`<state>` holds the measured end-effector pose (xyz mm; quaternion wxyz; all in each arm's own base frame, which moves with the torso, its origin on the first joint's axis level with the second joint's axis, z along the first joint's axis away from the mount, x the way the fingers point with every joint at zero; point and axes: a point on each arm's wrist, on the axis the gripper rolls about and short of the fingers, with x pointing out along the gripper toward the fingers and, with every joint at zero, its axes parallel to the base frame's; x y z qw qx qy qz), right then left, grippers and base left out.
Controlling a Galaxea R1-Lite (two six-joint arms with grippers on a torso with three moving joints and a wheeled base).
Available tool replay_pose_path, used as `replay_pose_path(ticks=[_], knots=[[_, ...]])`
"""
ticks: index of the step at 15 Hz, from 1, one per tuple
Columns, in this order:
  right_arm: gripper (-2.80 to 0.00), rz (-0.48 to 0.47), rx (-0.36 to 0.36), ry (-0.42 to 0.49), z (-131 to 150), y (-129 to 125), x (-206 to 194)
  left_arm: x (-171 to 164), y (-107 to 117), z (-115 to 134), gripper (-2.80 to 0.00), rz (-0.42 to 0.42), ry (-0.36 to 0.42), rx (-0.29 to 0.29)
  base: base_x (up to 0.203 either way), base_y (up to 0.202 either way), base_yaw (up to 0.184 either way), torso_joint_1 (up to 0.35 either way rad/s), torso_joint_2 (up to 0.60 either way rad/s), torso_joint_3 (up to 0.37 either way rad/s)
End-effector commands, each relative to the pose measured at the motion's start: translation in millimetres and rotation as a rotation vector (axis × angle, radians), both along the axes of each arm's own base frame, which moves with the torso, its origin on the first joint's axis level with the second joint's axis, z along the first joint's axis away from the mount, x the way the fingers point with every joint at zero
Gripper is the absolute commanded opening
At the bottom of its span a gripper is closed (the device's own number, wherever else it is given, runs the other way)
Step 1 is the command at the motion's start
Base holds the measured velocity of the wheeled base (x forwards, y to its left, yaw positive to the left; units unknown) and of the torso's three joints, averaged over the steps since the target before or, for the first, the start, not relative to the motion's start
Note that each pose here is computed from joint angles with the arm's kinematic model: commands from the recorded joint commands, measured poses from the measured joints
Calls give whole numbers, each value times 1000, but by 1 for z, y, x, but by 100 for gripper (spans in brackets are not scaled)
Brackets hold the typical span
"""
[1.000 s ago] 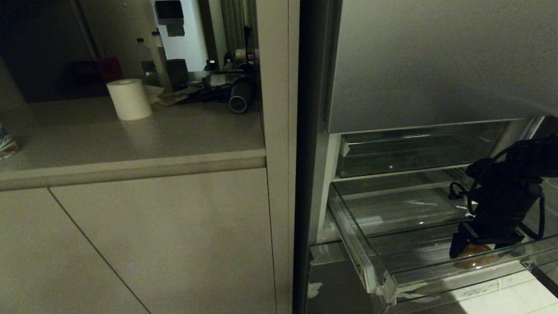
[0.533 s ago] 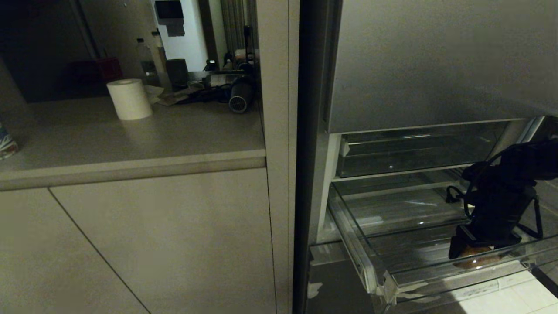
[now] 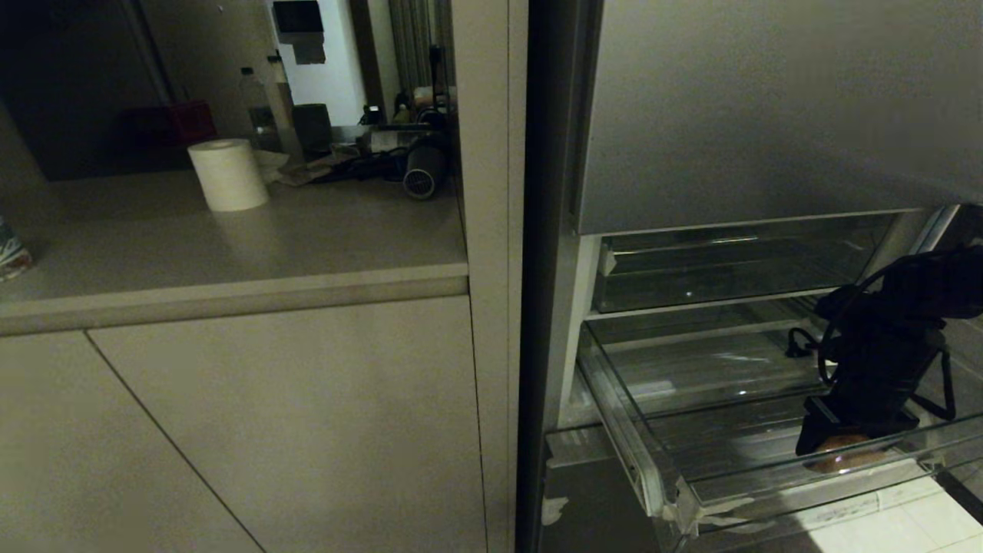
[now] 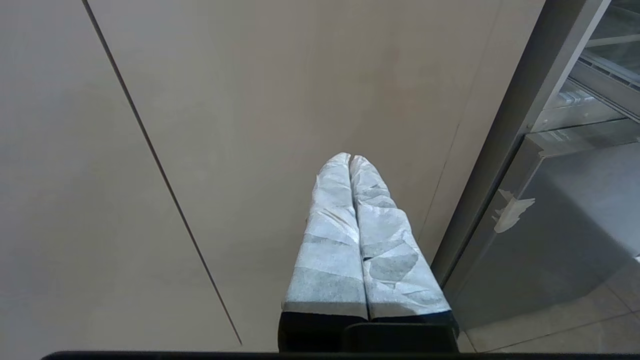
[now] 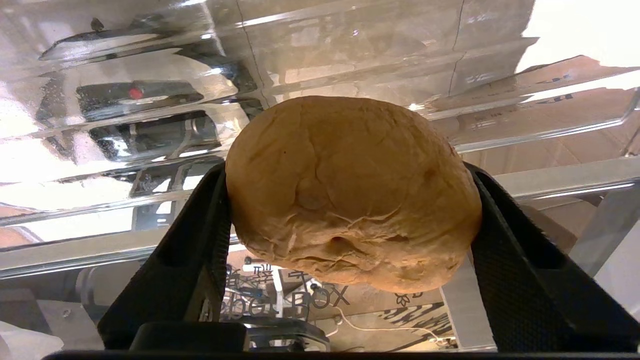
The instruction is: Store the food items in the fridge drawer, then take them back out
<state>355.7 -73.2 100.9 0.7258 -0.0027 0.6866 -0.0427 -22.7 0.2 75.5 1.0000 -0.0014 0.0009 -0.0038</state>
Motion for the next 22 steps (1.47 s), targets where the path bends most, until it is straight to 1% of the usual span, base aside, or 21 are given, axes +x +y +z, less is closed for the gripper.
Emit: replay_pose_path(ticks=[1, 3, 7, 12, 15, 18, 22], knots=[[-280, 2, -8, -42, 14, 1, -2, 0, 0, 0, -280, 0, 1, 0, 0, 0, 0, 0, 0, 0], [-280, 0, -20, -115, 31, 1, -1, 0, 0, 0, -280, 0, 1, 0, 0, 0, 0, 0, 0, 0], [-280, -1, -31, -199, 58, 3, -10, 0, 0, 0, -280, 0, 1, 0, 0, 0, 0, 0, 0, 0], [-280, -20, -54, -328, 104, 9, -37, 0, 0, 0, -280, 0, 1, 0, 0, 0, 0, 0, 0, 0], [-280, -49, -74, -440, 140, 14, -67, 0, 0, 0, -280, 0, 1, 0, 0, 0, 0, 0, 0, 0], [-280, -62, -113, -544, 171, 21, -109, 0, 0, 0, -280, 0, 1, 0, 0, 0, 0, 0, 0, 0], [-280, -96, -148, -702, 202, 34, -183, 0, 0, 0, -280, 0, 1, 0, 0, 0, 0, 0, 0, 0]])
